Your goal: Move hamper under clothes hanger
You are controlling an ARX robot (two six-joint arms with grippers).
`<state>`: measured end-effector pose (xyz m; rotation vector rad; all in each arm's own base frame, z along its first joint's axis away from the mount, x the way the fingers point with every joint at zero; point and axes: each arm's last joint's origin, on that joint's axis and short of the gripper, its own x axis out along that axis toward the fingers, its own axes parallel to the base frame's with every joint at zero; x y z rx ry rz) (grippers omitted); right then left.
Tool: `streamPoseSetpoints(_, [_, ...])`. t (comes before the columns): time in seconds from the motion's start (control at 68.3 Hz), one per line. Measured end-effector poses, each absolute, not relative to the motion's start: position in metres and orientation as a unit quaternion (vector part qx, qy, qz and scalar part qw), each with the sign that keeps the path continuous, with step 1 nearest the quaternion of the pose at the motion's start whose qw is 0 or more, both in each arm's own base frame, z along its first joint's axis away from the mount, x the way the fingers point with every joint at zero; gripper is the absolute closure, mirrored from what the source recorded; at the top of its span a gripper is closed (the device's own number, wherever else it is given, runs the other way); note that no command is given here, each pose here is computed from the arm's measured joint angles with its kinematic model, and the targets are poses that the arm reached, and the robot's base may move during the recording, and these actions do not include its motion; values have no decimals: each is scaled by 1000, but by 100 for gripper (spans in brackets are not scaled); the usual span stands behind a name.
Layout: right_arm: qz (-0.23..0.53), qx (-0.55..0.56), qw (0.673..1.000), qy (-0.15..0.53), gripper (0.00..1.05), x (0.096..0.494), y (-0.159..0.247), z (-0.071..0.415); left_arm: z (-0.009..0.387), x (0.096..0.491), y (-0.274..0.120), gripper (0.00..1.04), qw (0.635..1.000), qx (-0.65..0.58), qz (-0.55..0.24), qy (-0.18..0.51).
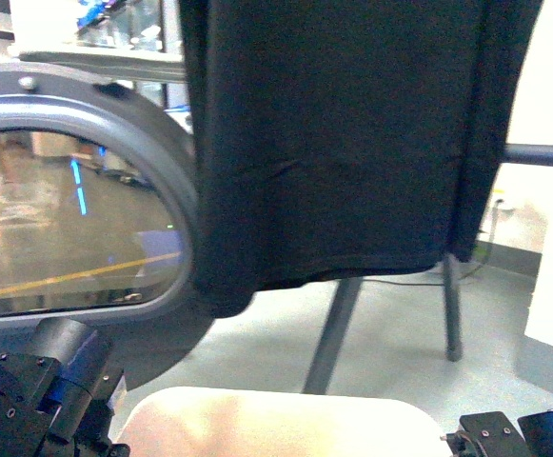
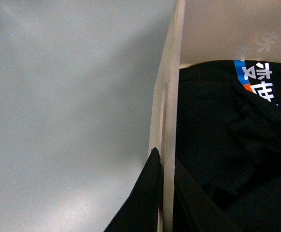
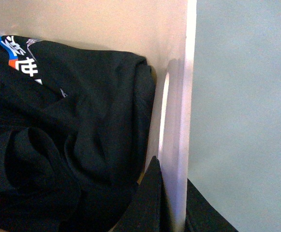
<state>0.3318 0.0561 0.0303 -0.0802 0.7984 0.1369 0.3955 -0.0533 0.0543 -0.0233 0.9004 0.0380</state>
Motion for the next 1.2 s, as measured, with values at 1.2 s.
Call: streamPoseSetpoints(1.2, [43, -40, 920, 388, 102, 332, 47, 31, 55, 394, -66, 101, 900, -10, -7, 435])
